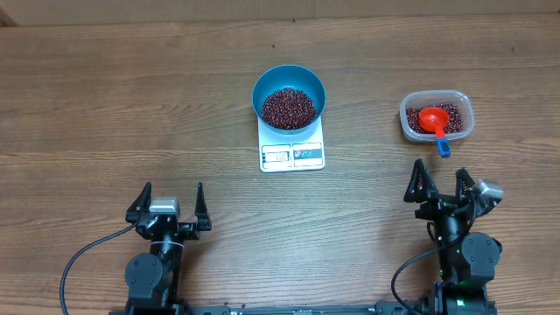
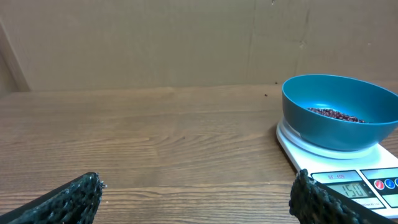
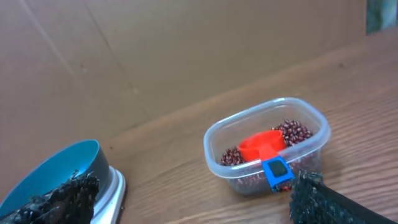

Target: Scoop item into bowl and weigh 150g on scale

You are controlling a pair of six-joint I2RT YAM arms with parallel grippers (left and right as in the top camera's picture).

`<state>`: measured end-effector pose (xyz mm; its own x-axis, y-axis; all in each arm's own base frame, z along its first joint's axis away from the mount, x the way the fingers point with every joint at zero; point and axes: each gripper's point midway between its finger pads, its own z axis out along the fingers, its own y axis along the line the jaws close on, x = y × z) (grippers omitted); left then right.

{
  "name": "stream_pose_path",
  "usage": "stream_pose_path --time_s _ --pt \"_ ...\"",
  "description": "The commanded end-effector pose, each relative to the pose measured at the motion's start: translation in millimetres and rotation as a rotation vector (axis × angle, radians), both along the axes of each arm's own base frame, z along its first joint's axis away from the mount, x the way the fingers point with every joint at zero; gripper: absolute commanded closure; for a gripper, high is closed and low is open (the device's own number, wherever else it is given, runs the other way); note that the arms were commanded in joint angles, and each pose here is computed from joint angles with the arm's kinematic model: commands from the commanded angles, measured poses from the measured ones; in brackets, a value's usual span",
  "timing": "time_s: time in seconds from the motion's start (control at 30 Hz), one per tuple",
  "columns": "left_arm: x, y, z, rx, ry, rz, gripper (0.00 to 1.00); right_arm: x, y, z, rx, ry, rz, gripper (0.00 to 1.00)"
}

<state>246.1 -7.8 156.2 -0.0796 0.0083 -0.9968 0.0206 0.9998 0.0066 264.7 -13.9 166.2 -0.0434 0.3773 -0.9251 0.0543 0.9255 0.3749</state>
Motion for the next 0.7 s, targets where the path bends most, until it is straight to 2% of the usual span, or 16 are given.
stream_pose_path --time_s 0.0,0.5,0.67 --pt "0.0 1.0 -0.2 0.016 -0.004 0.001 0.0 -1.9 -4.9 3.0 0.002 -0.023 -0.028 0.0" --pt "0.0 1.0 -0.2 0.016 -0.004 0.001 0.0 -14.0 -4.5 -15.4 0.008 0.046 -0.032 0.0" --pt "-0.1 1.0 0.0 0.015 -0.004 0.001 0.0 -17.2 -4.3 -4.3 -0.001 -0.003 -0.032 0.0"
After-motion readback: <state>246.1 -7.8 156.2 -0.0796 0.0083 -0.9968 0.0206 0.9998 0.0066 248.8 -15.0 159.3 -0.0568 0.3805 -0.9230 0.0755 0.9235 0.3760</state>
